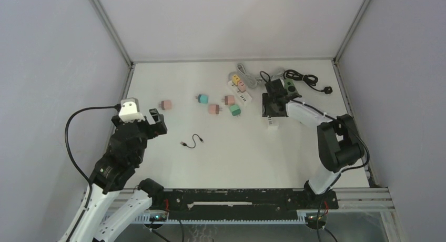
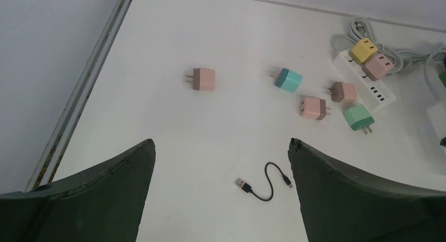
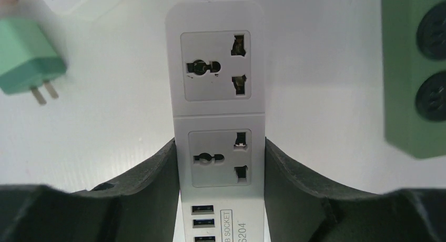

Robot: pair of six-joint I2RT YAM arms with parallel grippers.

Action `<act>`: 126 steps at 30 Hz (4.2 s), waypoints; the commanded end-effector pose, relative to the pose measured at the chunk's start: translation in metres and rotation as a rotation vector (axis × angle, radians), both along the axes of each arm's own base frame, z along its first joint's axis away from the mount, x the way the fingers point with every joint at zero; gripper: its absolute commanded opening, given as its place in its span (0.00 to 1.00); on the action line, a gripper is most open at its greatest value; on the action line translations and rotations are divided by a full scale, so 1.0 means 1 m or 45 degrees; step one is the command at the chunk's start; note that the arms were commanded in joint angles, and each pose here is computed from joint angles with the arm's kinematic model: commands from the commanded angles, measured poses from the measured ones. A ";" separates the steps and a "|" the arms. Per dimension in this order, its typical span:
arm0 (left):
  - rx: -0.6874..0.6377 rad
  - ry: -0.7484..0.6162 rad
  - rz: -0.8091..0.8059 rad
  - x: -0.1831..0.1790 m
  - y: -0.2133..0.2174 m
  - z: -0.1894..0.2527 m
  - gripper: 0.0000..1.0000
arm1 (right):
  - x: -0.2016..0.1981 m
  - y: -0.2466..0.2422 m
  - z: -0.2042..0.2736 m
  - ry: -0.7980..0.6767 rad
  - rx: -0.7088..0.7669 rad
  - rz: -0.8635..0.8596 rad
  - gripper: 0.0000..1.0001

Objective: Insert the plug
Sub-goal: Move the socket to the center of the board, then pick up the plug from the center of the board.

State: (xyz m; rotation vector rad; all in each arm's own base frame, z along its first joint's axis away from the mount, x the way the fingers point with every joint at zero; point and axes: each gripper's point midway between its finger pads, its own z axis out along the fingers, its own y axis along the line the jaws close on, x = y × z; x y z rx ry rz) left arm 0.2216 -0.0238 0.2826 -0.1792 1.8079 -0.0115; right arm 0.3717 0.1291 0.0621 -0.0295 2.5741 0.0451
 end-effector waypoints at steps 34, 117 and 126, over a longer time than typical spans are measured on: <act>-0.294 0.414 -0.260 0.008 -0.087 -0.087 0.97 | -0.131 0.066 -0.036 -0.031 -0.014 0.091 0.47; -0.473 0.987 0.797 0.227 0.048 -0.235 0.65 | -0.129 -0.028 0.088 -0.964 0.489 -0.078 0.94; -0.543 1.016 0.754 0.232 0.052 -0.242 0.63 | -0.130 -0.029 0.089 -0.965 0.492 -0.077 0.94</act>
